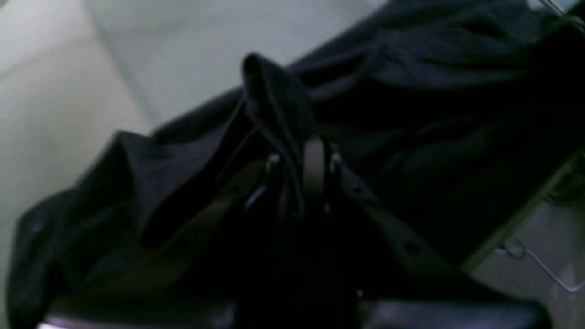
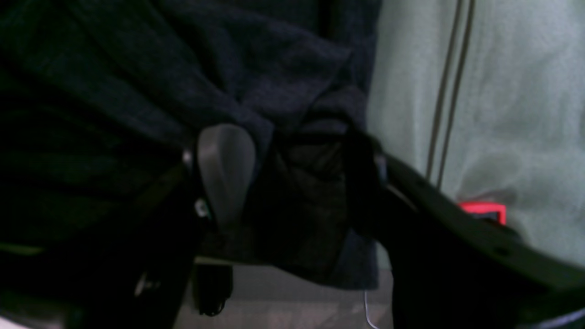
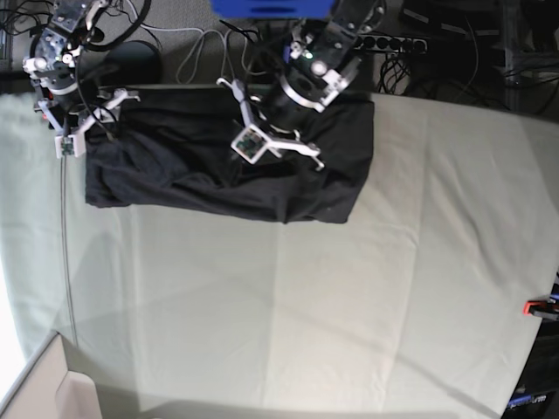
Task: Layout the t-shirt on the table in an organized manner, then fold the t-shirt properly
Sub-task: 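Push the shirt's end with the left gripper toward the right gripper, then press the left gripper down on the folded shirt to flatten it, then sweep the left gripper across the folded shirt, then lift it away, then grasp the shirt's end with the right gripper and fold it over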
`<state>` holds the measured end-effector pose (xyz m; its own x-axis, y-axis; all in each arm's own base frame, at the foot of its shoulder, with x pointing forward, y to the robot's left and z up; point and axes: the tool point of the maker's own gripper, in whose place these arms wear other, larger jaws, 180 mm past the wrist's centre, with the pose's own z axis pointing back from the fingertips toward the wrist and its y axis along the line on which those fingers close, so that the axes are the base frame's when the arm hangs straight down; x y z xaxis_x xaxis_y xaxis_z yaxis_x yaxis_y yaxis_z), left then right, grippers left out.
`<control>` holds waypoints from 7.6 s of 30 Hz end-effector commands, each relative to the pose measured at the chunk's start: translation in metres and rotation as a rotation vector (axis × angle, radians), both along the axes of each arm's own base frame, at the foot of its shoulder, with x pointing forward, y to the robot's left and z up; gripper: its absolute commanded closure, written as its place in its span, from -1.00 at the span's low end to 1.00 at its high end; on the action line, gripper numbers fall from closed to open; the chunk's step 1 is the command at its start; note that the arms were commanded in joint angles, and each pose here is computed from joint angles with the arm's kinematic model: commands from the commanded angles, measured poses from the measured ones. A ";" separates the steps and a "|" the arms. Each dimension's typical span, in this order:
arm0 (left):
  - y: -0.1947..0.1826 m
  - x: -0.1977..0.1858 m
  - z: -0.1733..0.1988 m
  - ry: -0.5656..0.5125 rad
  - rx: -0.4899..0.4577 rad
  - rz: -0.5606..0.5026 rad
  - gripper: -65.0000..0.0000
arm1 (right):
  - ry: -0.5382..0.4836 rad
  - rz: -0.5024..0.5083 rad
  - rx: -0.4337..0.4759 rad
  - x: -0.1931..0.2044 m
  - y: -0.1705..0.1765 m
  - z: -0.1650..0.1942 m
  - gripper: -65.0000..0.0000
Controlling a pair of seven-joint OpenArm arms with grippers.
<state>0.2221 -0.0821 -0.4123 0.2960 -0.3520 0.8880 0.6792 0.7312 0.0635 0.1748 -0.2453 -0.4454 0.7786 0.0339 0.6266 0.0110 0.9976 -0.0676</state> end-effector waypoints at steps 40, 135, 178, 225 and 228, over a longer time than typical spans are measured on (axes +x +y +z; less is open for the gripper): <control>0.055 0.022 0.010 -0.031 -0.010 0.181 -0.09 | -0.208 -0.126 0.048 0.005 -0.031 0.048 -0.38; -0.084 0.073 0.056 0.029 -0.294 -0.036 1.00 | -0.190 -0.114 0.012 0.005 -0.051 0.048 -0.38; 0.219 0.105 0.037 0.008 -0.106 0.663 -0.03 | -0.065 -0.066 0.241 0.028 0.000 -0.028 -0.37; 0.412 -0.007 0.054 -0.027 0.143 1.092 -0.03 | -0.283 0.692 0.355 0.061 0.270 0.104 1.00; 0.420 -0.016 0.054 -0.023 0.153 1.120 -0.03 | -0.268 0.734 0.377 0.064 0.286 0.098 1.00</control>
<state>0.2036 0.3345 -0.3705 0.5268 0.0209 0.8497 -0.3544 0.9141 0.1973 0.2333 0.0362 -0.3612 0.4996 0.2607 0.8261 -0.6696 0.7212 0.1774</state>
